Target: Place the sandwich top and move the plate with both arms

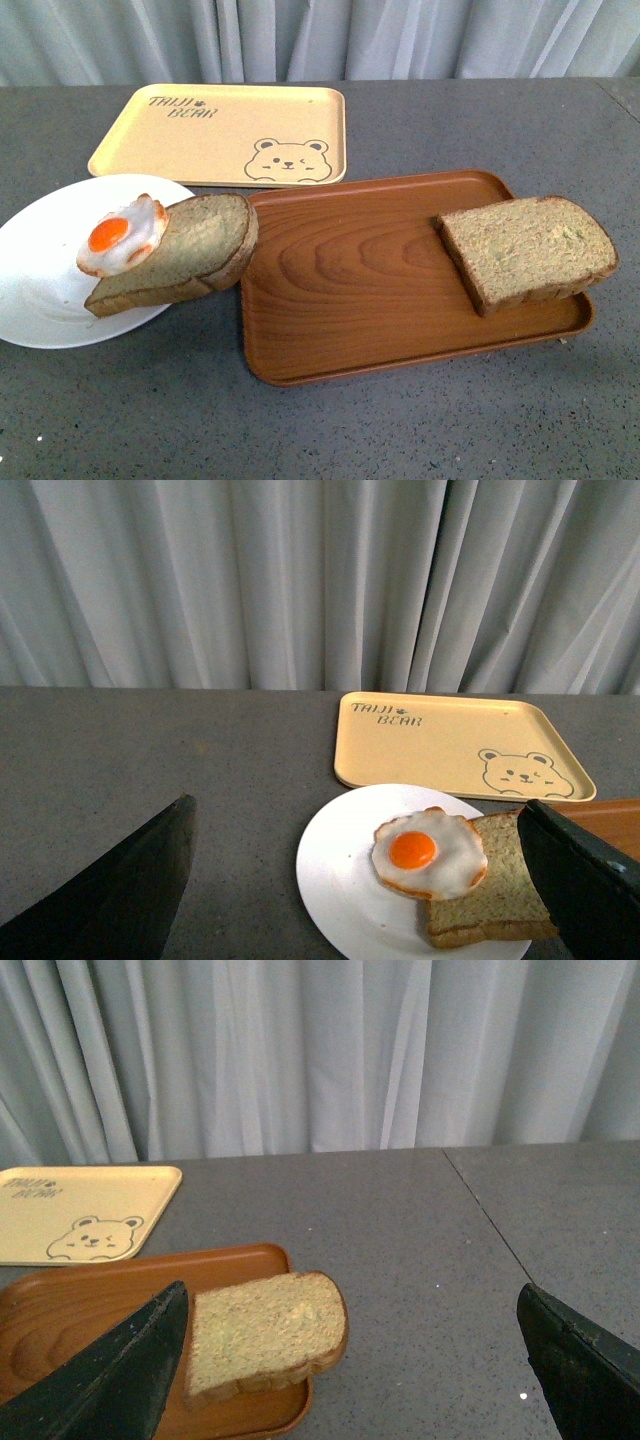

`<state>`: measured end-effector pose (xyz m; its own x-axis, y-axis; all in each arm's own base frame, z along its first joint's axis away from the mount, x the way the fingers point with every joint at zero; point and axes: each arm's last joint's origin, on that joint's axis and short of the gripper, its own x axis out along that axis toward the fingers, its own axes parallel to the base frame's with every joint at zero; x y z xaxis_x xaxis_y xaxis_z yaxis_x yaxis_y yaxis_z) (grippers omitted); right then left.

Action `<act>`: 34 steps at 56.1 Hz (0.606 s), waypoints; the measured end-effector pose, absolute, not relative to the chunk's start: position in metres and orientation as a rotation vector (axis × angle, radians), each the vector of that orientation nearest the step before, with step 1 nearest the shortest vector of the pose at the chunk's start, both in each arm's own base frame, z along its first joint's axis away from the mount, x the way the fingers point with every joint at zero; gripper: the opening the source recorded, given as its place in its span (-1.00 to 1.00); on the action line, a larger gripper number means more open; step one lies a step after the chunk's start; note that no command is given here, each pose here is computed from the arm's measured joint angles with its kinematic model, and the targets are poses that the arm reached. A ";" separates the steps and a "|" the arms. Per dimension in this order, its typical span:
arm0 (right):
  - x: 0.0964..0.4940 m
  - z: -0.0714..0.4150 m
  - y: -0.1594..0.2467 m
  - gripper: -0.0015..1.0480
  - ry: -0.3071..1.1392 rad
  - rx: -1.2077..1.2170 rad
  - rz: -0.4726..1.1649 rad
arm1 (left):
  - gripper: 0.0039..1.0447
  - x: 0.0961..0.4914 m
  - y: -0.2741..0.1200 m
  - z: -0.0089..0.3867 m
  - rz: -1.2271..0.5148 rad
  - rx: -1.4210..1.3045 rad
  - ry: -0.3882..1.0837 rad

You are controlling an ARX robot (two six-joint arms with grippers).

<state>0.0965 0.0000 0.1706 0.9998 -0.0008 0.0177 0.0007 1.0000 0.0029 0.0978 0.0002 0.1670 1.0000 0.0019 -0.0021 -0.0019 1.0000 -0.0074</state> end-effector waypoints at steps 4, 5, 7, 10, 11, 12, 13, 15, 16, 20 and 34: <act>0.097 0.171 0.000 0.82 -0.018 0.003 0.000 | 0.83 0.098 0.000 0.167 0.002 -0.007 0.002; 0.097 0.171 0.000 0.82 -0.018 0.002 0.000 | 0.83 0.098 0.000 0.167 0.002 -0.007 0.002; 0.097 0.171 0.000 0.82 -0.018 0.003 0.000 | 0.83 0.098 0.000 0.167 0.002 -0.007 0.002; 0.097 0.171 0.000 0.82 -0.018 0.003 0.000 | 0.83 0.098 0.000 0.167 0.002 -0.007 0.002; 0.097 0.171 0.000 0.82 -0.018 0.003 0.000 | 0.83 0.098 0.000 0.167 0.002 -0.007 0.002; 0.097 0.171 0.000 0.82 -0.018 0.003 0.000 | 0.83 0.098 0.000 0.167 0.002 -0.007 0.002; 0.097 0.171 0.000 0.82 -0.018 0.003 0.000 | 0.83 0.098 0.000 0.167 0.002 -0.007 0.002; 0.097 0.171 0.000 0.82 -0.018 0.003 0.000 | 0.83 0.098 0.000 0.167 0.002 -0.007 0.002; 0.097 0.171 0.000 0.82 -0.018 0.003 0.000 | 0.83 0.098 0.000 0.167 0.002 -0.007 0.002; 0.097 0.171 0.000 0.82 -0.018 0.003 0.000 | 0.83 0.098 0.000 0.167 0.002 -0.007 0.002; 0.097 0.171 0.000 0.82 -0.018 0.003 0.000 | 0.83 0.098 0.000 0.167 0.002 -0.007 0.002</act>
